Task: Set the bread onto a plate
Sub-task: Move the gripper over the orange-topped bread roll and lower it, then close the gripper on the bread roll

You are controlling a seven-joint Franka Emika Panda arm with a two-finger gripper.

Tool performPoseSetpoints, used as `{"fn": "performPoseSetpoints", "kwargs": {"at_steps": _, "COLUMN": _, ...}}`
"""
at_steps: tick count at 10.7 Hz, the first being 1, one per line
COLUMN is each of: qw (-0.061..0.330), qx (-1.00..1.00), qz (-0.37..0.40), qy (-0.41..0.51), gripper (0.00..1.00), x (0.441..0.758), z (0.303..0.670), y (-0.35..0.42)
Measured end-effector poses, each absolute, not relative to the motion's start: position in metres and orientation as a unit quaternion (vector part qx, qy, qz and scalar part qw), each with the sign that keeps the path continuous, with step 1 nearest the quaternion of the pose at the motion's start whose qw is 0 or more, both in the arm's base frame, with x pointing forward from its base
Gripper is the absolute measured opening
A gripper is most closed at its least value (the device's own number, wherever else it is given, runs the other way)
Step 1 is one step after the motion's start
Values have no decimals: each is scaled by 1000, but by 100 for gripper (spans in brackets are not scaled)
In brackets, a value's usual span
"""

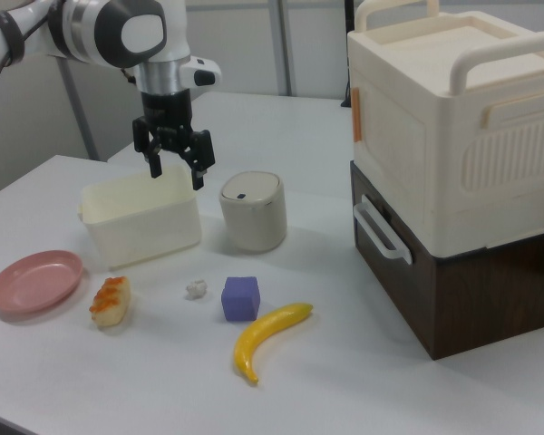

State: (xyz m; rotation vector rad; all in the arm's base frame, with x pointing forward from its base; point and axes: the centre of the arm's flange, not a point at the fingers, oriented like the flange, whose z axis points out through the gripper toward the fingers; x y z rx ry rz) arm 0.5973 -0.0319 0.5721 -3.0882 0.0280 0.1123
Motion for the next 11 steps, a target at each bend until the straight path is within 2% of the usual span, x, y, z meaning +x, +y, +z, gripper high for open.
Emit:
{"fn": "performPoseSetpoints", "kwargs": {"at_steps": 4, "qw": 25, "qx": -999, "qz": 47, "qy": -11, "gripper": 100, "x": 590, "z": 554, "y": -2}}
{"fn": "performPoseSetpoints", "kwargs": {"at_steps": 8, "qw": 21, "qx": -996, "qz": 70, "qy": -48, "gripper": 100, "x": 578, "z": 528, "y": 63}}
{"fn": "performPoseSetpoints", "kwargs": {"at_steps": 10, "qw": 18, "qx": -995, "qz": 69, "qy": -71, "gripper": 100, "x": 574, "z": 497, "y": 91}}
{"fn": "performPoseSetpoints", "kwargs": {"at_steps": 11, "qw": 4, "qx": -994, "qz": 71, "qy": -87, "gripper": 100, "x": 569, "z": 468, "y": 103}}
